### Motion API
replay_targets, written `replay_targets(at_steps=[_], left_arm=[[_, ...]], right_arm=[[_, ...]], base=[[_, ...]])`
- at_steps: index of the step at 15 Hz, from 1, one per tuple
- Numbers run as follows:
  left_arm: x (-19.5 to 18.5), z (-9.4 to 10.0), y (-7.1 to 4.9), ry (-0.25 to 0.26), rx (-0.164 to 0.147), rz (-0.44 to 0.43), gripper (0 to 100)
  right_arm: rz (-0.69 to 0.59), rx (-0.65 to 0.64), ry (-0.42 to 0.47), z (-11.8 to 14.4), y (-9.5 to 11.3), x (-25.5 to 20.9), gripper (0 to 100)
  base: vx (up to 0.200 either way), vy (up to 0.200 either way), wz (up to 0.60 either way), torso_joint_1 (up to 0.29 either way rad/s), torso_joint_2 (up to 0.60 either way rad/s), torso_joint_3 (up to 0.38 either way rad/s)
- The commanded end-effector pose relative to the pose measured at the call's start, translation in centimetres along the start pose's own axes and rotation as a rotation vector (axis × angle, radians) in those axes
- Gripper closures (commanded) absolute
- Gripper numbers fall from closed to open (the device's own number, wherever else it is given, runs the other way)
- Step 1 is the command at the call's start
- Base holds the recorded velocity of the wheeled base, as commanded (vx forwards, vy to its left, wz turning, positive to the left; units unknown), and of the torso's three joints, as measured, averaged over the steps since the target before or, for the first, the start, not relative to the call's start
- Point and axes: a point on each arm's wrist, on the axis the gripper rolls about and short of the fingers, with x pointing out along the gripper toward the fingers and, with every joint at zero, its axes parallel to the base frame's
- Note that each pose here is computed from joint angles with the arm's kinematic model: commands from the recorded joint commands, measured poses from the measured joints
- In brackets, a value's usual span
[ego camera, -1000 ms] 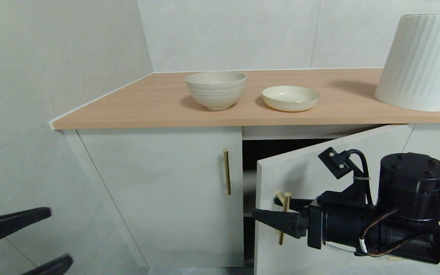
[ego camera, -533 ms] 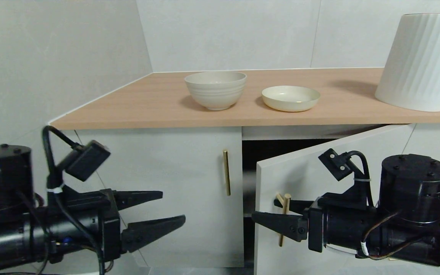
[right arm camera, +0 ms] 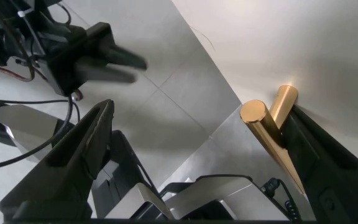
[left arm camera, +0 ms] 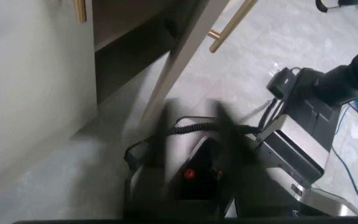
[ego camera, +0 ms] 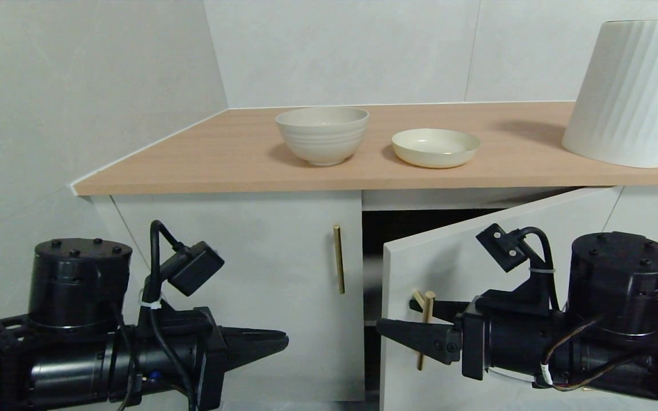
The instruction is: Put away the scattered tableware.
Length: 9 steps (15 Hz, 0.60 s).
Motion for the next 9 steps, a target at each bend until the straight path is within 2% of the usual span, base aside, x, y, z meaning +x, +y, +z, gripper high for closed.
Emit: replay_targets(at_steps=[1,2,6,7,9], left_arm=[[0.4,-0.1,0.2,0.012,-0.005,-0.002,100],[0.6,0.0,0.2,0.013,0.000,-0.007,100],[3.8,1.2,0.4,-0.090,0.103,-0.054,100],[6.3,2.3,0.5,-0.158,0.152,-0.059,100],[8.8,2.4,0.8,-0.151,0.149,-0.023,100]], right_arm=[[-0.001,0.001,0.002,0.0,0.0,0.0,0],[-0.002,0.001,0.003,-0.1,0.0,0.0,0],[-0.002,-0.003,0.000,0.0,0.0,0.0,0],[0.000,-0.004,-0.004,0.1,0.1,-0.1,0],[0.009,-0.011,-0.019,0.3,0.4,-0.5,0]], base=[[0.000,0.000,0.00,0.000,0.00,0.000],[0.000,0.000,0.00,0.000,0.00,0.000],[0.000,0.000,0.00,0.000,0.00,0.000],[0.000,0.000,0.00,0.000,0.00,0.000],[0.000,0.000,0.00,0.000,0.00,0.000]])
